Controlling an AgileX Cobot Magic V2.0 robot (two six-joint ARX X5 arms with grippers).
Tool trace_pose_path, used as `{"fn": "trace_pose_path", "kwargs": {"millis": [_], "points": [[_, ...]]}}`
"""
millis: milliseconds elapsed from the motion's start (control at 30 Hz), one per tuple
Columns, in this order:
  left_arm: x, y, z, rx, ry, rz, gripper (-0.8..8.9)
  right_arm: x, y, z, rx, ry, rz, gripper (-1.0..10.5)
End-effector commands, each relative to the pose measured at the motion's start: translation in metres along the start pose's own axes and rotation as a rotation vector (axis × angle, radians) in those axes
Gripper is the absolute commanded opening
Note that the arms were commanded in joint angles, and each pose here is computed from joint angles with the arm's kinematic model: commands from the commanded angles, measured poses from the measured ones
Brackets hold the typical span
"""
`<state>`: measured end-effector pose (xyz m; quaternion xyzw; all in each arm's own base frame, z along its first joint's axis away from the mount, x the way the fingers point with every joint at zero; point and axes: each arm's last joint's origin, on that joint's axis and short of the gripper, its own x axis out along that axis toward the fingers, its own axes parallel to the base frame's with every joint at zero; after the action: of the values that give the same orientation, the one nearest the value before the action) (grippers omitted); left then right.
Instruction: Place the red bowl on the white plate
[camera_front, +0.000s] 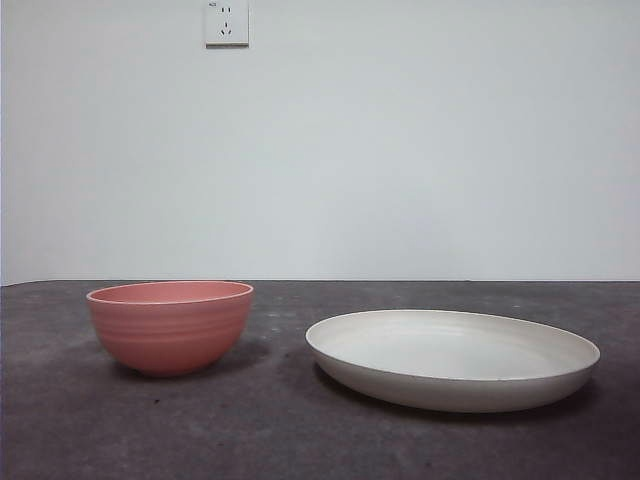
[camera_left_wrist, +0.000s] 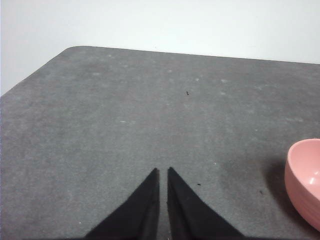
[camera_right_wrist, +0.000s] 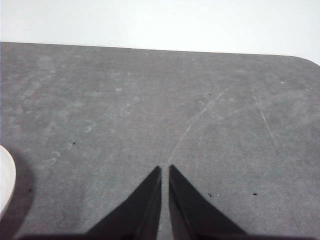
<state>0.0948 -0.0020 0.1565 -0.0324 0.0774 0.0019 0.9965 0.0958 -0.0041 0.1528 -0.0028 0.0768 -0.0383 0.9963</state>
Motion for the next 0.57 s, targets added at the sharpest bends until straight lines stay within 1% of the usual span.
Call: {"fn": "trace_pose_path", "kwargs": {"millis": [33, 133, 267, 400, 533, 567], "points": [[0.002, 0.001, -0.007, -0.002, 0.022, 0.007, 0.27, 0.0, 0.0, -0.001, 0.006, -0.004, 0.011, 0.2], [0.002, 0.001, -0.006, -0.003, 0.016, 0.006, 0.22, 0.0, 0.001, -0.001, 0.029, -0.002, 0.054, 0.2], [0.0, 0.0, 0.001, -0.029, -0.017, -0.005, 0.15, -0.001, 0.002, 0.003, 0.075, -0.012, 0.059, 0.1], [-0.008, -0.002, 0.026, -0.093, -0.068, -0.017, 0.15, -0.007, 0.001, 0.02, 0.158, -0.062, 0.051, 0.1], [-0.018, -0.004, 0.06, -0.108, -0.085, -0.02, 0.15, -0.016, 0.0, 0.046, 0.207, -0.124, 0.037, 0.1], [-0.021, -0.005, 0.07, -0.108, -0.08, -0.02, 0.15, -0.018, 0.0, 0.054, 0.235, -0.137, 0.037, 0.1]]}}
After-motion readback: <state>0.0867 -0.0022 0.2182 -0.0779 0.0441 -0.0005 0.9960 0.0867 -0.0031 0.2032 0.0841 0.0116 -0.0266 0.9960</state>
